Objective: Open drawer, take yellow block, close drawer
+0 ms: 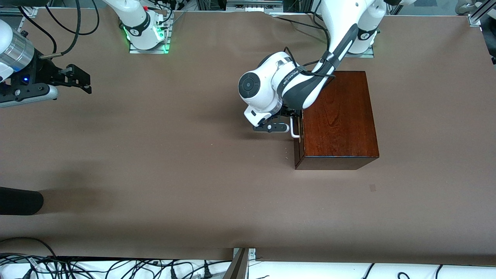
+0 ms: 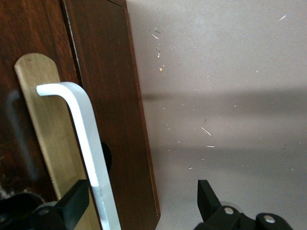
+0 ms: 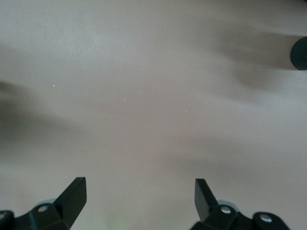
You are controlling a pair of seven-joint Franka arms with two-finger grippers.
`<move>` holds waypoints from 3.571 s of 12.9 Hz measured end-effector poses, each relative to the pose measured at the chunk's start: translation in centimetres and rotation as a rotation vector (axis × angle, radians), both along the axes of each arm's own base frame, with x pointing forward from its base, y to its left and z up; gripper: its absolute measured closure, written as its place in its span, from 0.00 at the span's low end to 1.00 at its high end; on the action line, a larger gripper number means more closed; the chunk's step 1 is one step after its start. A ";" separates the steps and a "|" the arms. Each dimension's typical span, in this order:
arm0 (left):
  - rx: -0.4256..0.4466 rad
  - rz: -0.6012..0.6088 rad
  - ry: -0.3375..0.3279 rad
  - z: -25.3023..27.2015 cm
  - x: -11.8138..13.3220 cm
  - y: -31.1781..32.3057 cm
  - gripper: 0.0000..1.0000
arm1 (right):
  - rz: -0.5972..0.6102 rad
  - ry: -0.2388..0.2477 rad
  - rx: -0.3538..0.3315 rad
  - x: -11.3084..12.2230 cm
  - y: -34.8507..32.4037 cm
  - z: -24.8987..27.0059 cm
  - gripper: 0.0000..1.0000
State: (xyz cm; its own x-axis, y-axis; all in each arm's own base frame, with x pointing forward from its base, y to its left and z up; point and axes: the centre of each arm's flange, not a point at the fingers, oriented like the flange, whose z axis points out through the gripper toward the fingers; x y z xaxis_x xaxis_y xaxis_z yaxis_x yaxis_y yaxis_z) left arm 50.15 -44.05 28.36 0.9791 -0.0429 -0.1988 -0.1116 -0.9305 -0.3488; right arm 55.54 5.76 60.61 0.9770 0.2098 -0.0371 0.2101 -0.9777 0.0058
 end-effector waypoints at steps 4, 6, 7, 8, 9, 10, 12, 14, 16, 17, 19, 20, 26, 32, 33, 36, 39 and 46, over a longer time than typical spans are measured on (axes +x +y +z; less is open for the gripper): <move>0.005 0.017 -0.019 0.1 0.6 0.5 0.00 | 0.000 -0.011 0.001 -0.3 0.0 0.9 0.00; 0.011 0.015 -0.022 -0.2 0.5 0.3 0.00 | 0.000 -0.011 0.001 -0.4 0.0 0.9 0.00; 0.010 0.015 -0.021 -0.5 0.5 0.3 0.00 | 0.000 -0.011 0.001 -0.4 0.0 0.9 0.00; 0.009 0.017 -0.021 -0.9 0.5 0.3 0.00 | 0.000 -0.011 0.001 -0.4 0.0 0.9 0.00; 0.006 0.021 -0.023 -1.4 0.5 0.3 0.00 | 0.000 -0.011 0.001 -0.4 0.0 0.9 0.00; -0.001 0.027 -0.029 -1.8 0.6 0.1 0.00 | 0.000 -0.011 0.001 -0.4 0.0 0.9 0.00; -0.017 0.033 -0.044 -1.9 0.7 -0.2 0.00 | 0.000 -0.011 0.001 -0.4 0.0 0.9 0.00; -0.038 0.036 -0.061 -1.8 0.6 -0.8 0.00 | 0.000 -0.011 0.001 -0.4 0.0 0.9 0.00; -0.079 0.043 -0.089 -1.6 0.2 -2.0 0.00 | 0.004 -0.010 0.001 -0.4 0.2 0.9 0.00; -0.104 0.047 -0.097 -1.5 0.1 -2.6 0.00 | 0.008 -0.002 0.000 -0.6 0.4 0.9 0.00; -0.150 0.049 -0.117 -1.1 0.0 -3.5 0.00 | -0.002 0.008 -0.002 -1.1 0.6 1.4 0.00; -0.168 0.043 -0.129 -0.9 -0.1 -4.0 0.00 | -0.015 -0.008 0.000 -1.3 0.6 2.4 0.00; -0.189 0.055 -0.144 -0.6 -0.7 -5.1 0.00 | -0.018 -0.029 0.001 -2.9 1.3 6.0 0.00; -0.209 0.062 -0.154 -0.1 -0.7 -5.9 0.00 | -0.017 -0.018 -0.001 -3.0 1.7 5.9 0.00; -0.226 0.067 -0.160 0.5 -0.6 -6.2 0.00 | -0.017 -0.018 -0.001 -3.0 1.7 5.8 0.00; -0.224 0.089 -0.149 1.3 -0.5 -6.0 0.00 | -0.016 -0.017 -0.001 -3.0 1.8 5.9 0.00; -0.230 0.109 -0.152 7.0 -0.5 -6.2 0.00 | -0.004 -0.018 -0.001 -3.2 2.4 5.9 0.00; -0.150 0.047 -0.093 14.4 1.0 -0.2 0.00 | 0.084 -0.022 -0.026 -4.1 6.9 5.9 0.00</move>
State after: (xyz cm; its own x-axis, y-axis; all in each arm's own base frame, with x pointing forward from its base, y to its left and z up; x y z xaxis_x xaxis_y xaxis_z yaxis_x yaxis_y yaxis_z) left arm 51.17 -44.23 42.73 0.9946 -0.0188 -0.1019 -0.0403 -0.9762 -0.2129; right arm 51.44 12.69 66.56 0.9568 0.2898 -0.0226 0.2905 -0.9562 0.0361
